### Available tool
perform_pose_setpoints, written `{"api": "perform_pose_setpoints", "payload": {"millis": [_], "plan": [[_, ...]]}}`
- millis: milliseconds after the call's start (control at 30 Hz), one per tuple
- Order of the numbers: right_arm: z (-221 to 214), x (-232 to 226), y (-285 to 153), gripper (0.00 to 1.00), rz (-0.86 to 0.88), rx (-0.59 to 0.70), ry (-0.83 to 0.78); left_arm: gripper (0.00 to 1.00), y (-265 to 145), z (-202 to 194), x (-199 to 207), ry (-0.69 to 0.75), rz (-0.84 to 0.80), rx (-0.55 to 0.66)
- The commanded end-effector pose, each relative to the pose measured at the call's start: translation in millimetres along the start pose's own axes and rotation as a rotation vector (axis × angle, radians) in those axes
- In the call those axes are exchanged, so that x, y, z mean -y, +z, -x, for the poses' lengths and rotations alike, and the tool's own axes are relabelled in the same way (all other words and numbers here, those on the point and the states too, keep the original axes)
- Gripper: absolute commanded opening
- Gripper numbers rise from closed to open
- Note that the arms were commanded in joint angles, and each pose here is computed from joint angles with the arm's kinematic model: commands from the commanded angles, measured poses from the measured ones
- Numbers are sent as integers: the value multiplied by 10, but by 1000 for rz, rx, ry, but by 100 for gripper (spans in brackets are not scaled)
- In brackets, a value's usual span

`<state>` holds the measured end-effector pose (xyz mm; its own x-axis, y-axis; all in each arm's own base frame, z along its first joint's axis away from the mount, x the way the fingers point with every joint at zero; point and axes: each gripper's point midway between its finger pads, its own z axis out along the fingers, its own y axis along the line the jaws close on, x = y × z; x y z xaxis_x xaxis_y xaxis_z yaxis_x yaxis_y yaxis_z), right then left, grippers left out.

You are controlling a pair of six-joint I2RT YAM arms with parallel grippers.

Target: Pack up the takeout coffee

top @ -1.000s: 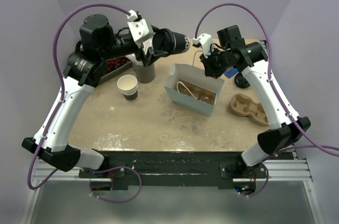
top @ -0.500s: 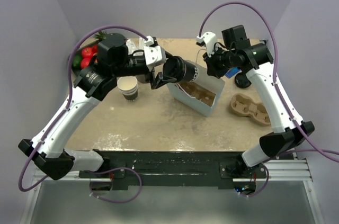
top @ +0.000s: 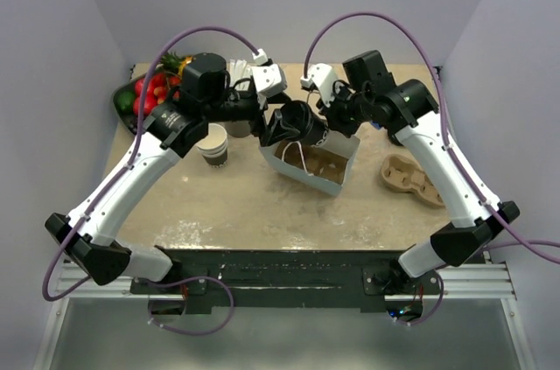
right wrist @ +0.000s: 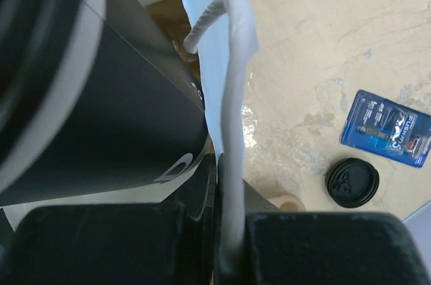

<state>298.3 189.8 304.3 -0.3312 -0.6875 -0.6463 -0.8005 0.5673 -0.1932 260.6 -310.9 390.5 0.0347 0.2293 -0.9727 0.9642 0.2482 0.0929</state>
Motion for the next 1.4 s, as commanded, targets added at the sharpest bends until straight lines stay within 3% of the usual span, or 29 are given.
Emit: {"api": "perform_pose_setpoints", "payload": {"millis": [0, 133, 433, 633, 1100, 1367], "plan": [[223, 180, -221, 0, -113, 90, -17, 0, 44, 45, 7, -29, 2, 24], [296, 217, -225, 0, -130, 109, 6, 0, 57, -72, -57, -11, 58, -5], [196, 19, -248, 0, -109, 118, 34, 0, 104, -729, -56, 2, 189, -119], [102, -198, -202, 0, -57, 107, 36, 0, 159, -883, -114, 97, 268, -154], [115, -398, -252, 0, -10, 181, 192, 0, 462, -1150, 442, 413, 131, -206], [106, -447, -295, 0, -4, 238, 203, 0, 464, -1402, 396, 392, 156, -315]]}}
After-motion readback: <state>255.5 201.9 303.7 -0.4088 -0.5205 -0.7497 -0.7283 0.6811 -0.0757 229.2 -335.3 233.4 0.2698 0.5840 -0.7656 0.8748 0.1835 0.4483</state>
